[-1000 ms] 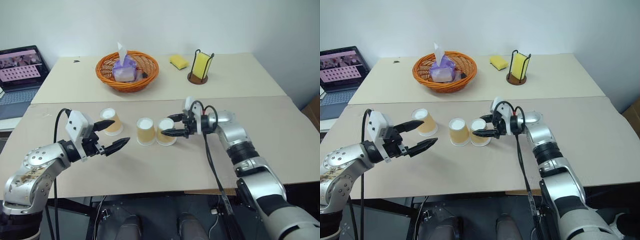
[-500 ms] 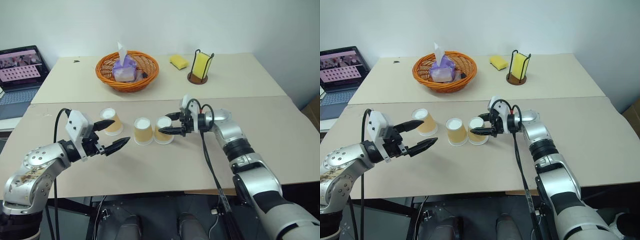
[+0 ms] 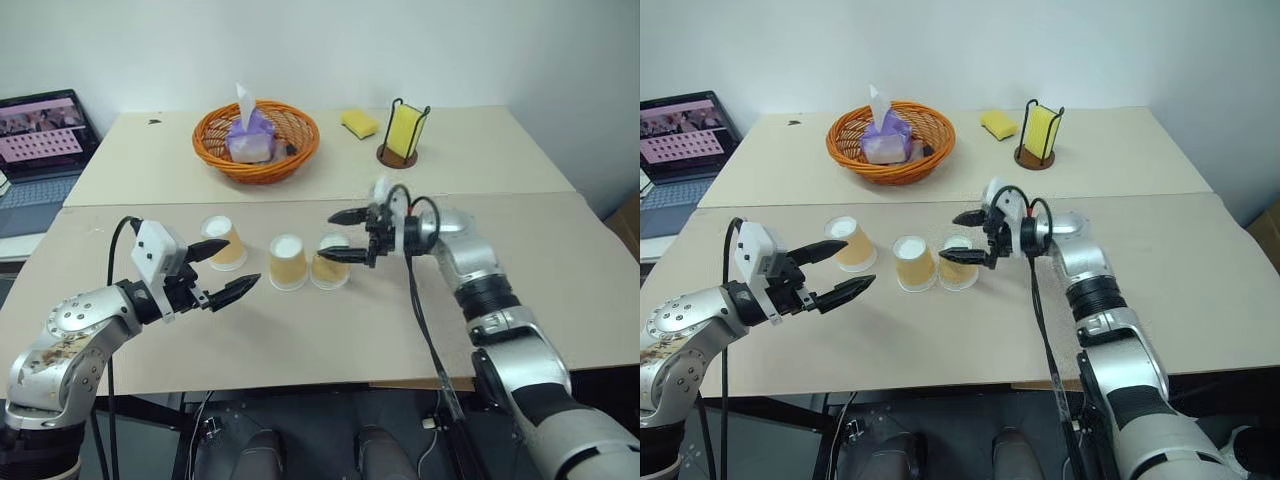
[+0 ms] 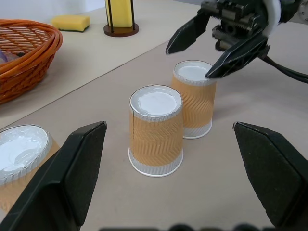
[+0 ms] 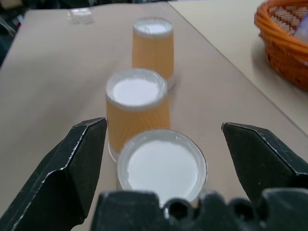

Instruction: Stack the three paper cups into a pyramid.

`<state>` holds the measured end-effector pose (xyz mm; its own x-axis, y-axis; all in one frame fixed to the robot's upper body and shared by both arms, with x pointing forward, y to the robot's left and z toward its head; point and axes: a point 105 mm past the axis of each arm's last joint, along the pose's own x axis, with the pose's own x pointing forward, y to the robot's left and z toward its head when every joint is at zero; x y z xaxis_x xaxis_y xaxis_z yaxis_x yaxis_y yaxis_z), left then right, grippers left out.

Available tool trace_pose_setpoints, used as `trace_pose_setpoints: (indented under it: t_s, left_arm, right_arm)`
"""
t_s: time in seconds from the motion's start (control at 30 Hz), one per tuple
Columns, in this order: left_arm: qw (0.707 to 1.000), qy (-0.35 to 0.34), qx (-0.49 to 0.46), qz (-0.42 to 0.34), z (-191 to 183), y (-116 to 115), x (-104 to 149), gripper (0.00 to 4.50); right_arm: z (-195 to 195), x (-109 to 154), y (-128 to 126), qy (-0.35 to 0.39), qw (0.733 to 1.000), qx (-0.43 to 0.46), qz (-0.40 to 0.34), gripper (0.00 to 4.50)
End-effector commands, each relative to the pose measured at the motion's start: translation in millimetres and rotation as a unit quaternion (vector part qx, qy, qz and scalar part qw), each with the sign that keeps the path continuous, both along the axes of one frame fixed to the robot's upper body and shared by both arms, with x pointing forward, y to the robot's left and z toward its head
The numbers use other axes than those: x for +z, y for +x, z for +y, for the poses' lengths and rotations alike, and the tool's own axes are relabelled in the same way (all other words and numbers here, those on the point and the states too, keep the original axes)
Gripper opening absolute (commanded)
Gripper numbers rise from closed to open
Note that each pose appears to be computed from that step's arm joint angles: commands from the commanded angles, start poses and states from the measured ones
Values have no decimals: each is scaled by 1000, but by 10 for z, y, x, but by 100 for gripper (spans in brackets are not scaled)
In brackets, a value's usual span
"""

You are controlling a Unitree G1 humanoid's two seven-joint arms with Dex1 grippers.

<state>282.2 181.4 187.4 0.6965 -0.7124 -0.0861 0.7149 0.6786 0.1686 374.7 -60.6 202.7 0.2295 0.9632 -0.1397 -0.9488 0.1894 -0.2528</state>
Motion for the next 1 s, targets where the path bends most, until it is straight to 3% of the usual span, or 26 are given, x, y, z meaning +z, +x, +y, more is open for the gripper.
trace_pose_setpoints:
  t_s: [0.03, 0.17, 0.3, 0.43, 0.67, 1.0]
  left_arm:
    - [1000, 3, 0, -23, -5, -32, 91, 450]
    - [995, -12, 86, -49, 105, 47, 41, 450]
    - [964, -57, 238, -101, 347, 115, 6, 450]
    - [934, -83, 335, -96, 498, 141, -289, 450]
    - [943, -84, 313, -79, 524, 412, -471, 450]
    - [964, -73, 244, -73, 469, 826, -419, 450]
  right_arm:
    - [-15, 344, -206, 41, 998, 32, -27, 443]
    - [-179, 563, -343, 75, 997, 21, -29, 443]
    - [-463, 517, -369, 61, 997, -25, -28, 443]
    - [-727, 450, -341, 51, 995, -78, -23, 443]
    - [-826, 490, -345, 65, 991, -114, -27, 443]
    - [-857, 523, -417, 69, 989, -128, -33, 443]
